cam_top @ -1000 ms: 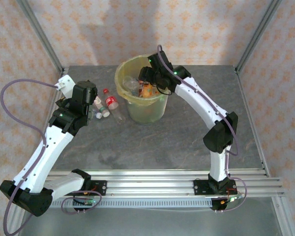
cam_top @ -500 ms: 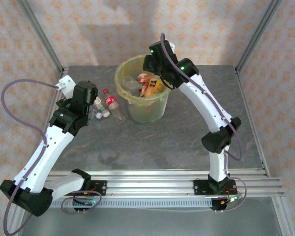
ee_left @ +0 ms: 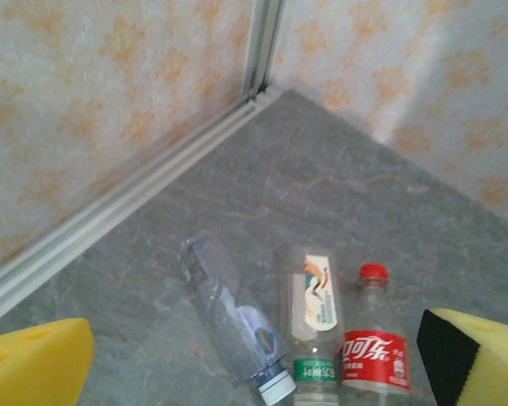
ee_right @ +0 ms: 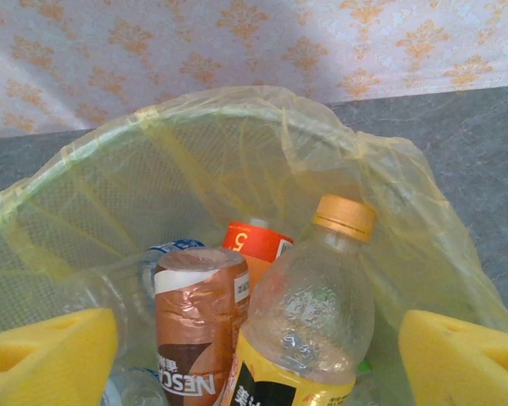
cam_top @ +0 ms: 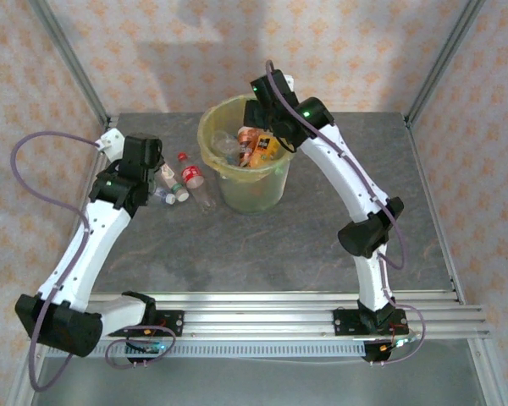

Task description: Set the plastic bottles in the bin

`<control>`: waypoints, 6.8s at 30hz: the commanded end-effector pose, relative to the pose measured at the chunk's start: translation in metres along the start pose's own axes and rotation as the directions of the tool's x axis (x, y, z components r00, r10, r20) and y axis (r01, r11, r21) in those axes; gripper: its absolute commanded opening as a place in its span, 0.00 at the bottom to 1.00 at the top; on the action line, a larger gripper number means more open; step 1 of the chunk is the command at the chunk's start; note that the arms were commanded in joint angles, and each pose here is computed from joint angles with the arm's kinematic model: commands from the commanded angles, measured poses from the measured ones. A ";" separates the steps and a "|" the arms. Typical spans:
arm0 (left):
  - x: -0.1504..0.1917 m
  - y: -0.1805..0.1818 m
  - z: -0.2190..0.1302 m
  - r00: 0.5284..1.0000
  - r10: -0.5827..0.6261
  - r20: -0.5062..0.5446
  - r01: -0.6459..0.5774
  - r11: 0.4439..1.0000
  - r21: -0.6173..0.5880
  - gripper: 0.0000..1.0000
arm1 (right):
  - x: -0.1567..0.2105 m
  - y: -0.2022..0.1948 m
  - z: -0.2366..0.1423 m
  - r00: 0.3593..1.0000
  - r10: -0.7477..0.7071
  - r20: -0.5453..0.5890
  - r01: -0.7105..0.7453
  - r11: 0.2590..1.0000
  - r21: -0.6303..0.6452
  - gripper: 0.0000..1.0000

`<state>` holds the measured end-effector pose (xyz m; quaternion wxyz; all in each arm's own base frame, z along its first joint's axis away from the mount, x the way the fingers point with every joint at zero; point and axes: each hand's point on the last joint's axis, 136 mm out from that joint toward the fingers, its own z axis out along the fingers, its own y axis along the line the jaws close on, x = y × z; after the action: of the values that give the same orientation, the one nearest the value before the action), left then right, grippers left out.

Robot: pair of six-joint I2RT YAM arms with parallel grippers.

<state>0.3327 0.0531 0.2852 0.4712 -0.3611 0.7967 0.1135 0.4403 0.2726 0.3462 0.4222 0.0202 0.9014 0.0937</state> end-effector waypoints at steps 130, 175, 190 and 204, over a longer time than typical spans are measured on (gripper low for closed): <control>0.023 -0.305 -0.086 0.798 0.601 -0.042 -0.263 0.410 0.873 0.65 | 0.041 -0.115 -0.112 0.954 0.194 0.228 -0.215 0.974 0.072 0.99; 0.076 -0.312 -0.085 0.673 0.737 0.052 -0.405 0.309 0.861 0.68 | 0.049 -0.115 -0.098 0.961 0.181 0.207 -0.205 0.973 0.101 0.99; 0.084 -0.302 -0.079 0.635 0.772 0.033 -0.451 0.336 0.827 0.61 | 0.049 -0.116 -0.098 0.961 0.183 0.206 -0.208 0.972 0.106 0.99; 0.009 -0.296 -0.126 0.782 0.615 0.106 -0.420 0.393 0.818 1.00 | 0.046 -0.119 -0.101 0.965 0.155 0.212 -0.185 0.974 0.130 0.99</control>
<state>0.4635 -0.2431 0.3364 0.3745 0.1767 0.8959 -0.1608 0.3386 0.1518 0.3451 0.4885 0.1351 0.8588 0.0752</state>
